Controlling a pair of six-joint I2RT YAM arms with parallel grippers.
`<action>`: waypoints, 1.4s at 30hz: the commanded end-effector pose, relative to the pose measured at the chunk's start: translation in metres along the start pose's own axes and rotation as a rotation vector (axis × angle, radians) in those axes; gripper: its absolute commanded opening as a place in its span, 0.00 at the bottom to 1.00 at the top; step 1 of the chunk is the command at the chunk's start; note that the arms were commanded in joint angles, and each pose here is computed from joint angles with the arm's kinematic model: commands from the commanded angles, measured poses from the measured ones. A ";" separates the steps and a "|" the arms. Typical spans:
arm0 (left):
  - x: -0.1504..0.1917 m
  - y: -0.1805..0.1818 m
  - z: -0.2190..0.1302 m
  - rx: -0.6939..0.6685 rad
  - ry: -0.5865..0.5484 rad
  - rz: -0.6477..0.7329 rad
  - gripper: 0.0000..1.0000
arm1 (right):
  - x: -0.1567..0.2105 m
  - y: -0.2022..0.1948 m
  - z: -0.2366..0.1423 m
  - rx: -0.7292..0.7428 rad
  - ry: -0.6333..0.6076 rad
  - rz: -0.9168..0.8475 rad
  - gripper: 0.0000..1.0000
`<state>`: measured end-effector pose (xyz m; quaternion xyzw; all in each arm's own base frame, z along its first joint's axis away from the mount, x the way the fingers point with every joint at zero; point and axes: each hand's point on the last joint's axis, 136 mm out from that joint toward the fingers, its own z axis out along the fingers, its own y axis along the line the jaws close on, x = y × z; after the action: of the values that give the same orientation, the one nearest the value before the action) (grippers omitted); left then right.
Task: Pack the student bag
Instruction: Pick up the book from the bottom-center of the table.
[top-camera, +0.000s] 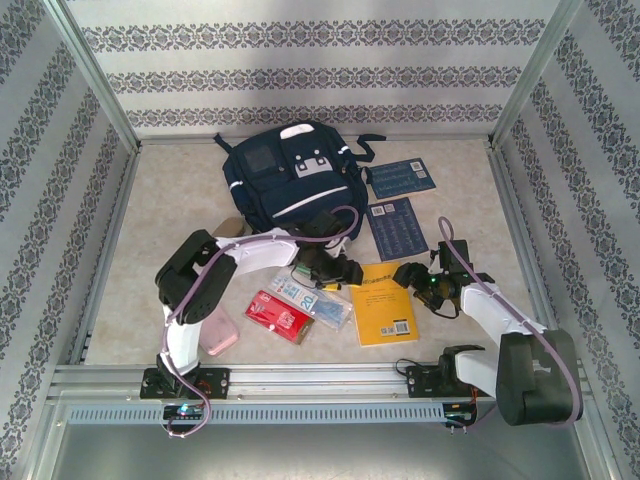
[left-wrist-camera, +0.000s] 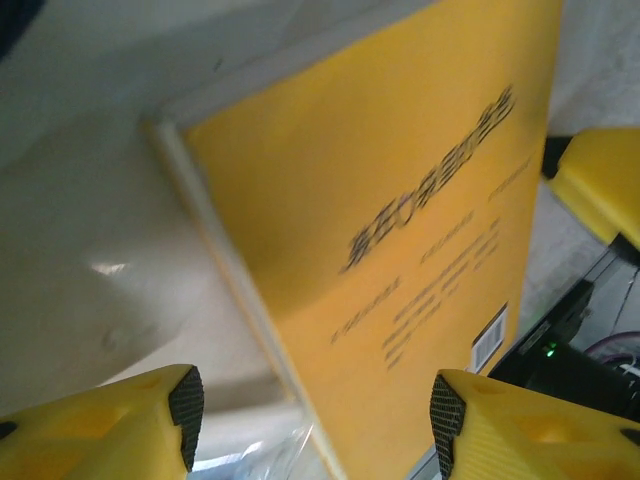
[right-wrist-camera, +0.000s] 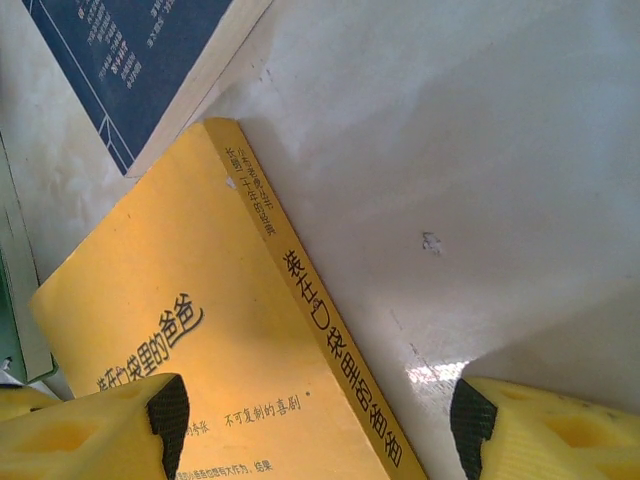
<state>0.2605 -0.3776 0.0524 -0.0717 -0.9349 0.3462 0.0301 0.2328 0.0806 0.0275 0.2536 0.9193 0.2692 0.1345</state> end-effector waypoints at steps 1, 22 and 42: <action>-0.018 -0.016 0.009 0.065 -0.024 0.013 0.62 | 0.009 0.023 0.008 -0.136 0.058 -0.050 0.72; -0.023 -0.003 0.032 0.046 0.028 -0.025 0.56 | 0.032 0.084 -0.011 -0.371 0.167 -0.090 0.67; -0.028 0.008 0.035 0.111 0.021 -0.104 0.49 | 0.036 0.116 -0.049 -0.534 0.150 -0.054 0.63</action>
<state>0.2923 -0.3943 0.0363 -0.0417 -0.9227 0.3815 0.0374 0.2286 0.1492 0.1055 0.1935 0.8552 0.4630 0.1295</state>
